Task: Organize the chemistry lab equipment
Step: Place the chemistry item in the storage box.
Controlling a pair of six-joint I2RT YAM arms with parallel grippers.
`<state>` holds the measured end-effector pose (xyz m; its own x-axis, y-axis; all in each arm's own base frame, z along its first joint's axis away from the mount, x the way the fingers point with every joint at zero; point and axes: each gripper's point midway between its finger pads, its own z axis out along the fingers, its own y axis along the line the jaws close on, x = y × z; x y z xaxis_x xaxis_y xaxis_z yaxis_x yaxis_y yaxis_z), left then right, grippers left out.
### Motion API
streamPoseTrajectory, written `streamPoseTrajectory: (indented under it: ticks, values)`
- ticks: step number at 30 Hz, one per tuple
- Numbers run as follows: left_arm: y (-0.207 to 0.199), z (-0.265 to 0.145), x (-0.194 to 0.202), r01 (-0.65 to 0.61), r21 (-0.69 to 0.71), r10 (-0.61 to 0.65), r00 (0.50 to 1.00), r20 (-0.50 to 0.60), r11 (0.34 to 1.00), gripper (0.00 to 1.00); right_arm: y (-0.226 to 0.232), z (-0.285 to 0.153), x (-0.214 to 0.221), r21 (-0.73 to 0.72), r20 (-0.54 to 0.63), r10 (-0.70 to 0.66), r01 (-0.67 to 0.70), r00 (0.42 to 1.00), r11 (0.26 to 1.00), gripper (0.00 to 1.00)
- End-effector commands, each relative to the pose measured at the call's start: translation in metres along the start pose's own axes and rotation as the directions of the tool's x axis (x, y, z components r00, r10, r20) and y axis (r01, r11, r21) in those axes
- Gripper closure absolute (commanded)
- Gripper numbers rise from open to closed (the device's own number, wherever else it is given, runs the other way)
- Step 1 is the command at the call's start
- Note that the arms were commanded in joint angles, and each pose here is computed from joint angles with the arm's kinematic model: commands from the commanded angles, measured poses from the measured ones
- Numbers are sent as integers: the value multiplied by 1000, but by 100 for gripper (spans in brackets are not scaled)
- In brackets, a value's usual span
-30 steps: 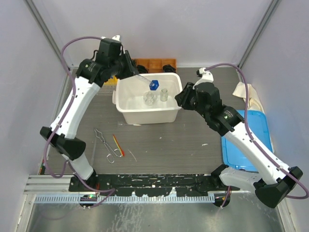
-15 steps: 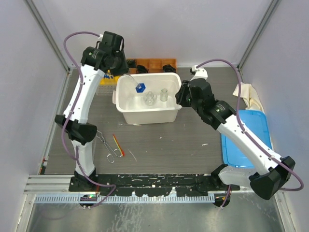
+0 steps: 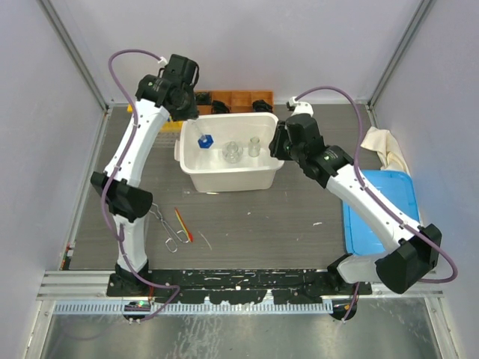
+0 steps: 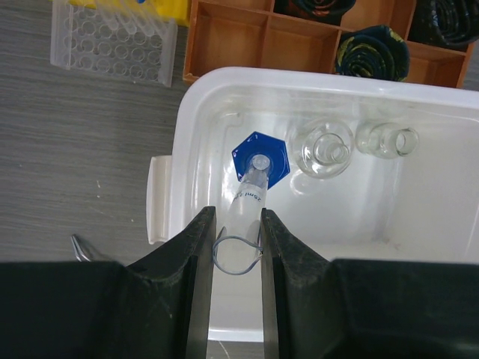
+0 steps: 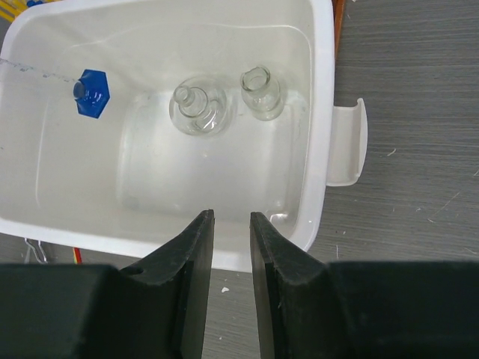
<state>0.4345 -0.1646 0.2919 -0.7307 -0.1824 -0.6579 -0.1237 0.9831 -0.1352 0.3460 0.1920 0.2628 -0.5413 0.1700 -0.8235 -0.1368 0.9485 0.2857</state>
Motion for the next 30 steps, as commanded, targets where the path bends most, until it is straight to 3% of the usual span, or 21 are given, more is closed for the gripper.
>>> streamPoseTrajectory:
  ticks: [1, 7, 30]
  values:
    - [-2, 14, -14, -24, -13, 25, 998, 53, 1000, 100, 12, -3, -38, -60, 93, 9, -3, 996, 998, 68]
    - [-14, 39, 0, -31, 15, 31, 999, -6, 999, 100, 6, 4, -44, -41, 101, 0, 5, 995, 999, 68]
    - [-30, 89, 32, -187, -54, 184, 981, -62, 981, 100, -1, 25, -47, -11, 86, -7, 8, 996, 1000, 68]
